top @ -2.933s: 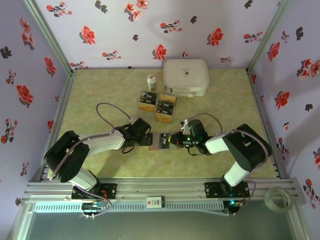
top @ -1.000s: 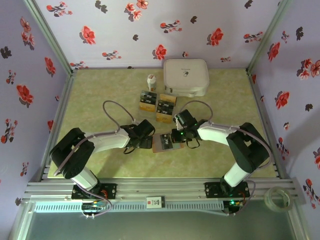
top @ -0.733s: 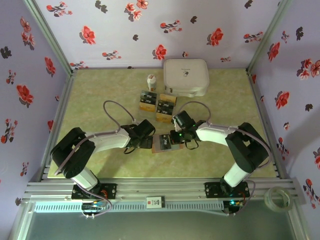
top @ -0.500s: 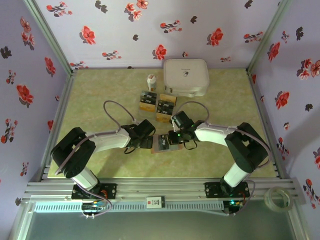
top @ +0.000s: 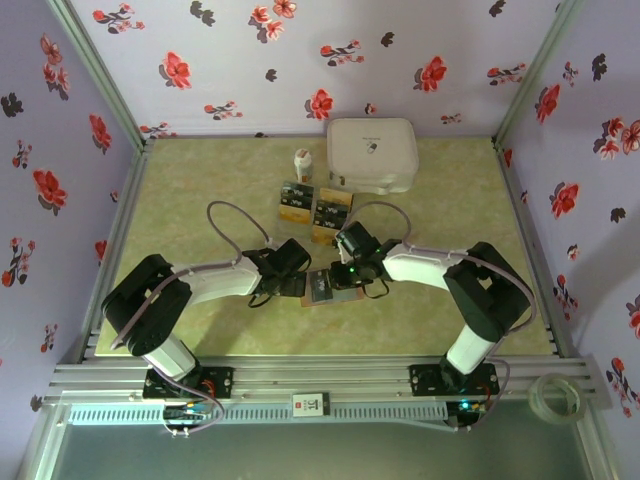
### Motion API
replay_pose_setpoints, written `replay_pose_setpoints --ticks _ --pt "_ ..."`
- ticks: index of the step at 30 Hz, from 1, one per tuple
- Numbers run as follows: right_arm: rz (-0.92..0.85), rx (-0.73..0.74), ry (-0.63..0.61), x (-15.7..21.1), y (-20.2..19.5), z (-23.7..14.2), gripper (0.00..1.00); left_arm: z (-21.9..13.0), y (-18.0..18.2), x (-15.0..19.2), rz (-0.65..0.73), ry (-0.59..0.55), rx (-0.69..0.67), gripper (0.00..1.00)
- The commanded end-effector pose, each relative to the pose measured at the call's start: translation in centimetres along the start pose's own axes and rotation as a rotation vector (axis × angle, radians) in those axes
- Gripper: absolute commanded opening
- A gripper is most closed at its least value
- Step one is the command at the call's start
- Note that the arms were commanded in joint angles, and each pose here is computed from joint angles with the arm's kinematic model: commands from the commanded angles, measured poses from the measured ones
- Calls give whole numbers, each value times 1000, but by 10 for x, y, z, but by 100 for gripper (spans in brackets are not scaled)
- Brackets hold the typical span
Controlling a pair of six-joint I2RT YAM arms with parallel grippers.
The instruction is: Put the credit cards into the card holder
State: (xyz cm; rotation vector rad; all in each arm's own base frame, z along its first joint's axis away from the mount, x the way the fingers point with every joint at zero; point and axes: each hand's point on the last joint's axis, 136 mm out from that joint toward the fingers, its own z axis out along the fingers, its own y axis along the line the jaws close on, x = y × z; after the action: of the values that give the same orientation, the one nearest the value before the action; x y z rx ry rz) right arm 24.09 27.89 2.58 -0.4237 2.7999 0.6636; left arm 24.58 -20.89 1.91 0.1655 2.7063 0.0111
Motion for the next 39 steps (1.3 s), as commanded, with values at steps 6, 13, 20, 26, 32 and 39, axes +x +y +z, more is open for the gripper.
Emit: replay_pose_setpoints --ticks 6,13,20,26,32,39 --pt "-46 75 -49 -9 -2 -30 19 -13 4 -11 -11 -29 16 100" --pt "-29 22 -52 -14 8 -25 11 -17 13 -7 -20 -25 4 100" --pt "-17 -4 -43 -15 13 -16 8 -9 19 3 -15 -2 -20 100" --pt "-7 -13 -31 -12 14 -8 8 -1 19 7 -3 13 -33 100" --pt "3 -29 -25 -12 17 -1 8 4 17 8 8 25 -39 100" --pt "5 -47 -10 -11 23 8 7 9 15 10 11 34 -35 100"
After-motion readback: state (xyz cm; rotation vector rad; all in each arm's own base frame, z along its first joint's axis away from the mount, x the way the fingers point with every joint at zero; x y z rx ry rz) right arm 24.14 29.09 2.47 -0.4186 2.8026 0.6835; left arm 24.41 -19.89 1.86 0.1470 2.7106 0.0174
